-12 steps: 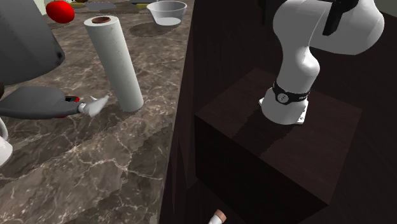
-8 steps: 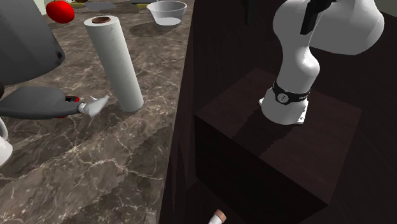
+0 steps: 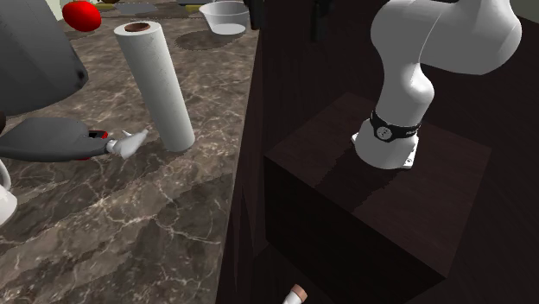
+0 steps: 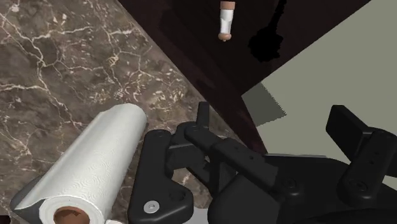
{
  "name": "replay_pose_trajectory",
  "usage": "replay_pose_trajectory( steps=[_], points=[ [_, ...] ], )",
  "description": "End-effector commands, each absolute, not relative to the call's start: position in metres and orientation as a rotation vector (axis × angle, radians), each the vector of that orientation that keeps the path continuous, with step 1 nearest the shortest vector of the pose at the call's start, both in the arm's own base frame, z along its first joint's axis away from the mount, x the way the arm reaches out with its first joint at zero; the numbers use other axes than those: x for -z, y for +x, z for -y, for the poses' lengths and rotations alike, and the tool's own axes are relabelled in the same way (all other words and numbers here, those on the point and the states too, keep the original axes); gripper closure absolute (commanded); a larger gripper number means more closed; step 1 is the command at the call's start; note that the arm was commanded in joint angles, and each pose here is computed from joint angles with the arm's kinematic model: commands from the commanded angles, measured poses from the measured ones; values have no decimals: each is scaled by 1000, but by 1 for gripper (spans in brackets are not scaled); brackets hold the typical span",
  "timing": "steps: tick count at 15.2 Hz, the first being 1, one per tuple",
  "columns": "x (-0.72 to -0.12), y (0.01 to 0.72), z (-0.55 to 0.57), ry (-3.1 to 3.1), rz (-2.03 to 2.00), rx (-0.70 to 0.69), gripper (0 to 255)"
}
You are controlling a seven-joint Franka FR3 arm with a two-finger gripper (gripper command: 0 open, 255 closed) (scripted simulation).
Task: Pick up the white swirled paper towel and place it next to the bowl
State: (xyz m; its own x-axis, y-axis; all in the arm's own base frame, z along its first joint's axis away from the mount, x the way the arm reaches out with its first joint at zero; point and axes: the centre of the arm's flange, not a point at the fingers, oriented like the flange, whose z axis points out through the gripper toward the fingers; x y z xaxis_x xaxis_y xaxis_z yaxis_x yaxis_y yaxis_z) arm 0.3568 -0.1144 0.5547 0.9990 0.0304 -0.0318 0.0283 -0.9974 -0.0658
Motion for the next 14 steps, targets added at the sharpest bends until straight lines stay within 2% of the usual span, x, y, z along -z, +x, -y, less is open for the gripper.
replay_pose_trajectory(
  steps=[1, 14],
  points=[
    [-555, 372, 135, -3090, 110, -31, 0],
    [-563, 464, 256, -3143, 506, 99, 0]
  ],
)
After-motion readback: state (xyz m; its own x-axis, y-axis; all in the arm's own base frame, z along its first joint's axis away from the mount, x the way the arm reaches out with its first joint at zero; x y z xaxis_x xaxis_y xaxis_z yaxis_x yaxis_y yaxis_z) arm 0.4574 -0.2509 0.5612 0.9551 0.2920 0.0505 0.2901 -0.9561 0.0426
